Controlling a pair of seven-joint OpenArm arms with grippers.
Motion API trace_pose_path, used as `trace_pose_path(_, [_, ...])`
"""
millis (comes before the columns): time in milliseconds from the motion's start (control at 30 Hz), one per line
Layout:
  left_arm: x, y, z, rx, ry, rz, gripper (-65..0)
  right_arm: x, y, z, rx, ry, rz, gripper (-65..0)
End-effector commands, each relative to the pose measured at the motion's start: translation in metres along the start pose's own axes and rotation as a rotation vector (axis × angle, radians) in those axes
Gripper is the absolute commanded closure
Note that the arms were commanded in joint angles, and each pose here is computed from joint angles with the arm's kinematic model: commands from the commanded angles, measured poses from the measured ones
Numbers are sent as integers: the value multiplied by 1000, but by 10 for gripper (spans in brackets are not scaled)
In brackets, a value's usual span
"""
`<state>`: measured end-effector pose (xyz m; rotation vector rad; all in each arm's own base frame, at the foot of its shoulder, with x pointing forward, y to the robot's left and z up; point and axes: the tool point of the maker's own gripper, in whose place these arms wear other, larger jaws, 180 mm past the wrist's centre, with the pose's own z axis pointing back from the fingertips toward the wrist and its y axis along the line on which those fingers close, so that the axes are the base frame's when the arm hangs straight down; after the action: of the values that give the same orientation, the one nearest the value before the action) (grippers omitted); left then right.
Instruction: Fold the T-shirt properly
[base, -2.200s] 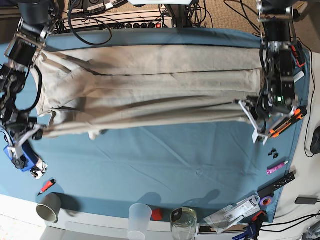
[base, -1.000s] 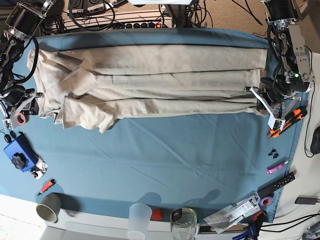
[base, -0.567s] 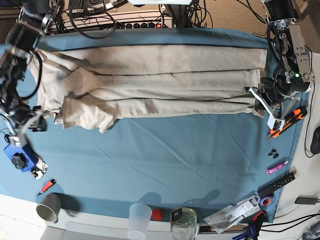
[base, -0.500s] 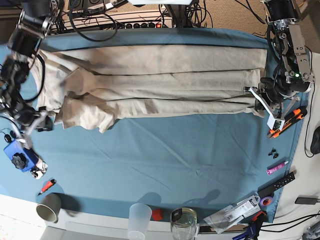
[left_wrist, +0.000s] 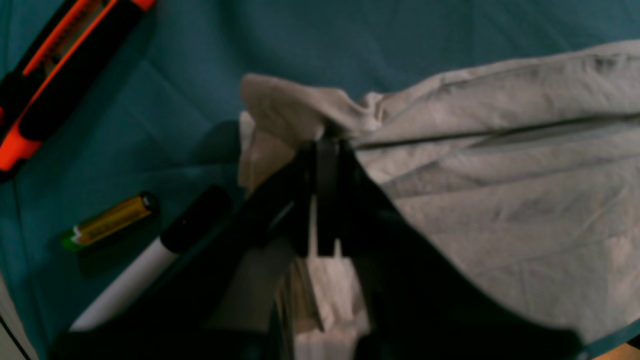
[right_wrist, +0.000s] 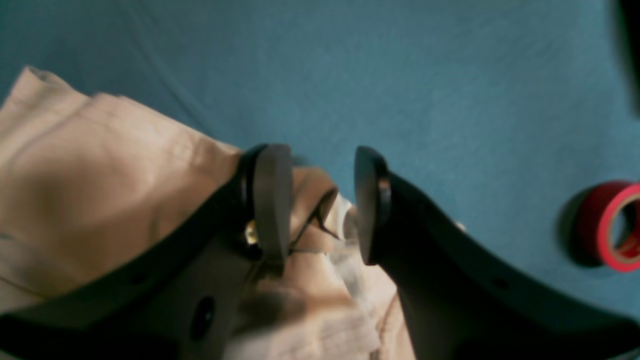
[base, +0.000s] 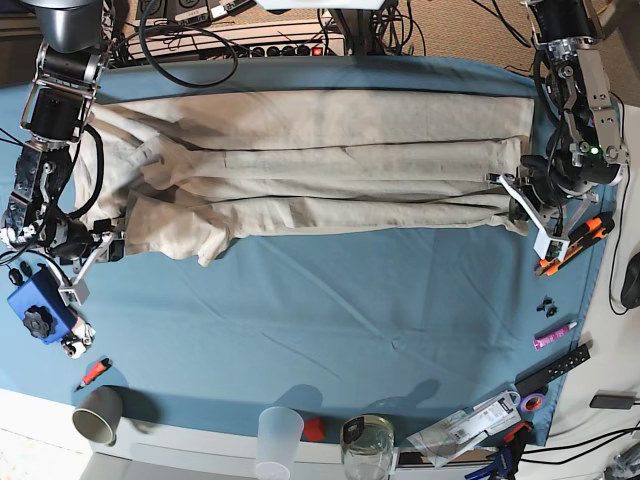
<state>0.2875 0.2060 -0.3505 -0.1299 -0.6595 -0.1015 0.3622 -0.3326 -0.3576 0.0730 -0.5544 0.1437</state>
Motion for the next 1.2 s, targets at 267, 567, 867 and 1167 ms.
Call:
trace_pose_path(267, [15, 2, 5, 1, -52, -11, 0, -1, 14, -16, 61, -9, -26, -187])
trace_pose_path(567, [16, 2, 5, 1, -53, -11, 0, 17, 14, -7, 47, -50, -5, 0])
trace_pose_path(867, [15, 2, 5, 2, -51, -11, 0, 75, 14, 48, -55, -230, 82, 0])
trace_pose_path(1167, [15, 2, 5, 4, -50, -12, 0, 71, 10, 55, -111, -202, 116, 0])
